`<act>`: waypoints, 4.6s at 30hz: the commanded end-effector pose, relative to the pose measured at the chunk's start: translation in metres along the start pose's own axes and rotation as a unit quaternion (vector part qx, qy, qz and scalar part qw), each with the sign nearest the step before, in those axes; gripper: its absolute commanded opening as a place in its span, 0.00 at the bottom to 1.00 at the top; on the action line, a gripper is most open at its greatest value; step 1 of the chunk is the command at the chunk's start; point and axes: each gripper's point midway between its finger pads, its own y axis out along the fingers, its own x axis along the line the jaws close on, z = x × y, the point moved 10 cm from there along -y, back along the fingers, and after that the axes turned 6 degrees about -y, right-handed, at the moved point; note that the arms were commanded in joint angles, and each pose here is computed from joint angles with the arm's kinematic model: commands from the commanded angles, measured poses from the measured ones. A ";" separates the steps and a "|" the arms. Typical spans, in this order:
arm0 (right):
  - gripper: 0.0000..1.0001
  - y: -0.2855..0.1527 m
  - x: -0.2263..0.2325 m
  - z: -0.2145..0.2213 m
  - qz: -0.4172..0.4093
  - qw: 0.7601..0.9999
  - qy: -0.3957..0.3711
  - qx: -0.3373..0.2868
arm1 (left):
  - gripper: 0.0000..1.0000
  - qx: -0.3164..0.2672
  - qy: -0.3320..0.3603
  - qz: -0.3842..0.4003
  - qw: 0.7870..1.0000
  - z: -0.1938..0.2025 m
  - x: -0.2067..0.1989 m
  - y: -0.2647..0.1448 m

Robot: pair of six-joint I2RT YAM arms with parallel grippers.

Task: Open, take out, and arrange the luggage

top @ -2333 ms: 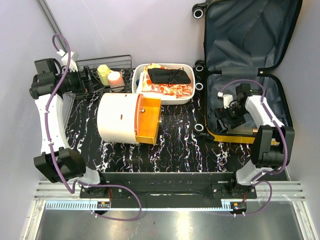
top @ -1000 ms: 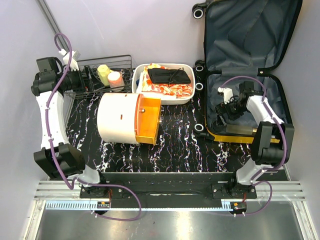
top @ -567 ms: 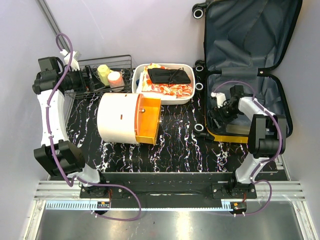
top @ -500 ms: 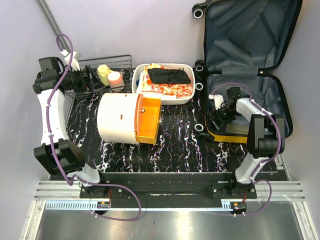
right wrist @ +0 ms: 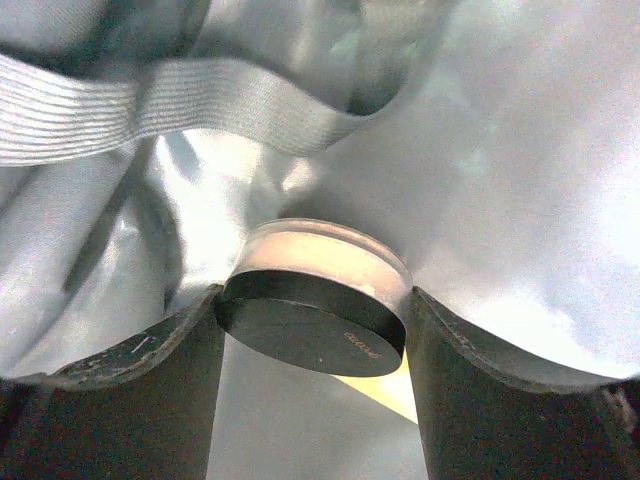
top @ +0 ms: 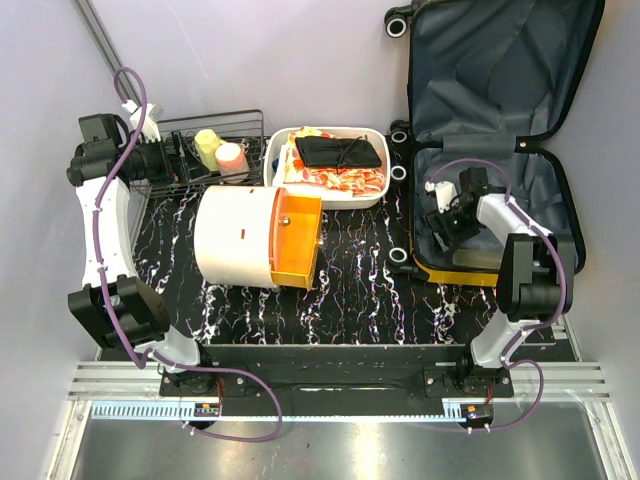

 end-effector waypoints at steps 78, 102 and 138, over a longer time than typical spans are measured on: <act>0.51 -0.051 0.202 -0.164 -0.310 0.875 -0.289 -0.233 | 0.86 0.010 -0.003 0.037 0.999 0.040 -0.010 -0.004; 0.57 -0.006 0.267 -0.249 -0.335 0.837 -0.248 -0.354 | 0.71 0.076 -0.050 0.036 0.995 0.087 0.005 0.017; 0.87 -0.107 -0.023 0.008 -0.043 0.987 0.086 0.133 | 0.79 0.099 -0.069 0.022 0.992 0.092 0.013 0.026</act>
